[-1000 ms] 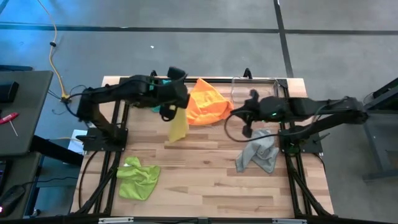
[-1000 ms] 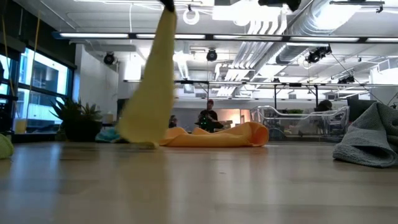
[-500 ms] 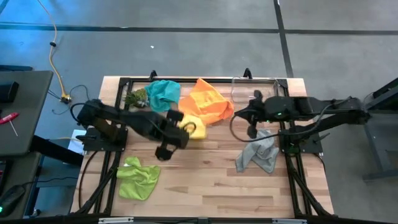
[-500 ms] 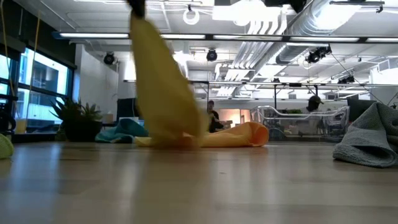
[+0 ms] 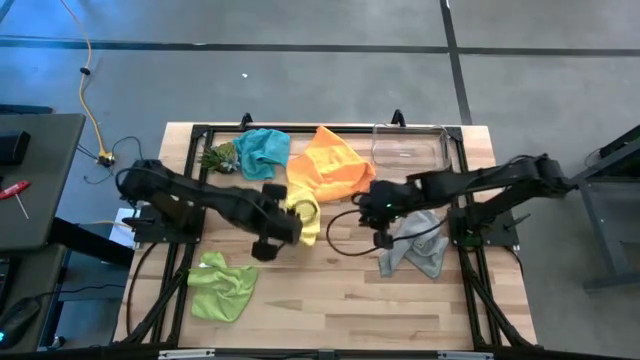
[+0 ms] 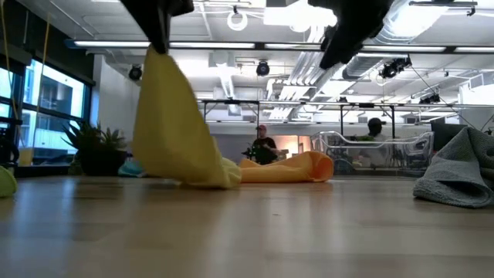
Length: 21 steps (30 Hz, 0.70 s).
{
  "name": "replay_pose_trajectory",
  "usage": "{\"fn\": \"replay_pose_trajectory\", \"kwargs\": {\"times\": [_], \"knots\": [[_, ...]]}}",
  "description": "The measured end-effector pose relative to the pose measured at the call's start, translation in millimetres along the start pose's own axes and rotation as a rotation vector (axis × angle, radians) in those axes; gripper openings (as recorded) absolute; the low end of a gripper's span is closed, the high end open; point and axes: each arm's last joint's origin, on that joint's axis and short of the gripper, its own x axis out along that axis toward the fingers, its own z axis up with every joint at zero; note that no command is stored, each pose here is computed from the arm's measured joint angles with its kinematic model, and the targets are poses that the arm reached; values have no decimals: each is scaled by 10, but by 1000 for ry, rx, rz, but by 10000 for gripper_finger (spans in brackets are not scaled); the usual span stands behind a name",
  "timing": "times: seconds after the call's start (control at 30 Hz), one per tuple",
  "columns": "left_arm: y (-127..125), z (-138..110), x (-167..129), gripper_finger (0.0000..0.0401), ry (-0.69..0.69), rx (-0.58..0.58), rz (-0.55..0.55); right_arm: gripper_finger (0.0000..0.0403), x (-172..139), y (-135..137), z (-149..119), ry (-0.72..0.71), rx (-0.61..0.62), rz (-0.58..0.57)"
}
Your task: Fold microfiber towels
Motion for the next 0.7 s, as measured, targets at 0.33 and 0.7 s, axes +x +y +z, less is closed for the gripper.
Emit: {"fn": "replay_pose_trajectory", "kwargs": {"times": [0.33,0.7], "knots": [[695,-273,-316,0,-116,-379,-62,182,780,34,160,-92,1,-96],[1016,-383,-316,0,-128,-565,-23,195,1425,83,267,-382,558,-135]]}}
